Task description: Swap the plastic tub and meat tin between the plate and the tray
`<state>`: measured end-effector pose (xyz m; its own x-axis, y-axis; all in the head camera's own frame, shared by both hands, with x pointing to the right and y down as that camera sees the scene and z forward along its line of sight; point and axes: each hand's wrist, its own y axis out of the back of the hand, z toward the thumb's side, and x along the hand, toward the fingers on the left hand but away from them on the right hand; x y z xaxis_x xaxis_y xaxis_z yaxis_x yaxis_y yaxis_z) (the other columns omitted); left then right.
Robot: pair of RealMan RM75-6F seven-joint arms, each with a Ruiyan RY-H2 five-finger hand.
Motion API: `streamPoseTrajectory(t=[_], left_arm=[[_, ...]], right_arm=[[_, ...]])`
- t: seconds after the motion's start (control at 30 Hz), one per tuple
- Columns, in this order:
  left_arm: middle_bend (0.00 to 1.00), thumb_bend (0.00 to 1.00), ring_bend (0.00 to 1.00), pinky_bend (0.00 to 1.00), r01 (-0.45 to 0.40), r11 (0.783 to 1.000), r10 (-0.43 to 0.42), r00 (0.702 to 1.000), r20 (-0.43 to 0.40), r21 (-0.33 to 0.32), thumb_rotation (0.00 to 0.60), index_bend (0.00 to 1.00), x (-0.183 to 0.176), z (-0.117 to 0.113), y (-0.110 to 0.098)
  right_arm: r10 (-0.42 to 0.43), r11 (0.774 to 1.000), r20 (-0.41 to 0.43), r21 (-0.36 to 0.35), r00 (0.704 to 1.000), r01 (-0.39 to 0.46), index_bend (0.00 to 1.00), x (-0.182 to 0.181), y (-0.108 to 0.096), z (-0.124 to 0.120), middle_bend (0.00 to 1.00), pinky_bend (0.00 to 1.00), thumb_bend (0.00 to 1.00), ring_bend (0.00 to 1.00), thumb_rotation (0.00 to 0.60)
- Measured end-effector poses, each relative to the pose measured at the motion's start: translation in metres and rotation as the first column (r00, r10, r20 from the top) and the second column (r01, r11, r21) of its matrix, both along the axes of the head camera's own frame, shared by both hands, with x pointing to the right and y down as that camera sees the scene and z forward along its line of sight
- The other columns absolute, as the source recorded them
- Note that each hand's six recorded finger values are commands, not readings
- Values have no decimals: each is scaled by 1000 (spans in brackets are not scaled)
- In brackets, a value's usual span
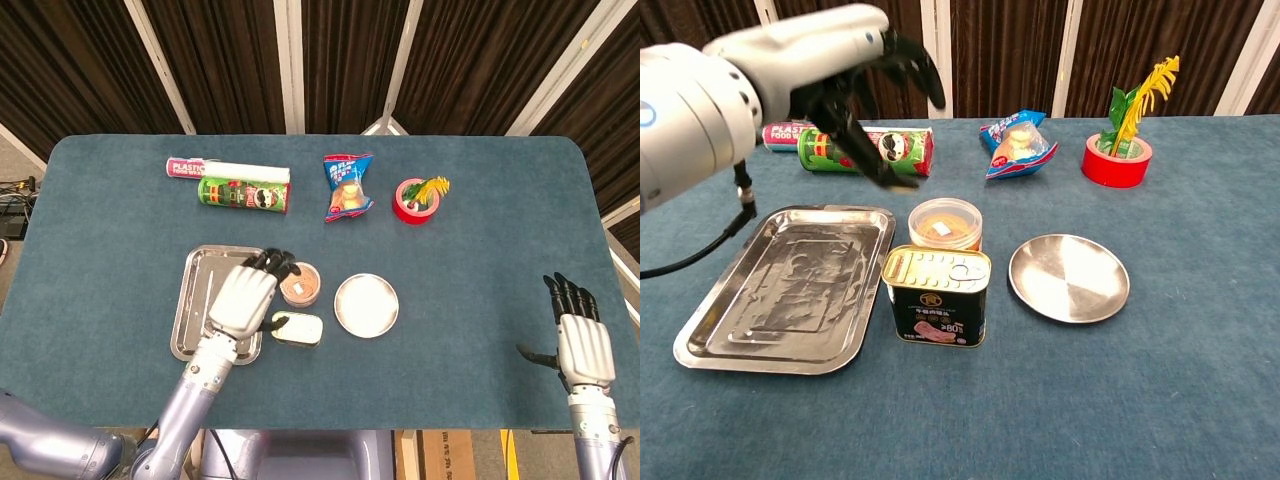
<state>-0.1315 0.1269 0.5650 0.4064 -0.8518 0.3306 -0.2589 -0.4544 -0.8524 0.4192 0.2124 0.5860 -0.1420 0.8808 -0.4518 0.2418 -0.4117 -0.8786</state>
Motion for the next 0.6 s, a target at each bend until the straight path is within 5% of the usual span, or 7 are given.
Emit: streamPoseTrajectory(t=[0.2,0.37,0.6], left_arm=[[20,0,0,98,19,995,-22,999,-27,-99,600,233,3,30,-10],[0,0,0,72,42,973,-50,998,-31,-225,600,216,3,67,-21],[0,0,0,62,59,951,-76,996,-43,-303,600,206,4,98,-30]], right_arm=[[3,1000,-6,-5,1000,-3,0,1,-1,2,0,0,0,0,600],[10,1000,-8,-14,1000,-10,0,3,-1,5,0,0,0,0,600],[8,1000,-7,-21,1000,-8,0,4,-1,8,0,0,0,0,600]])
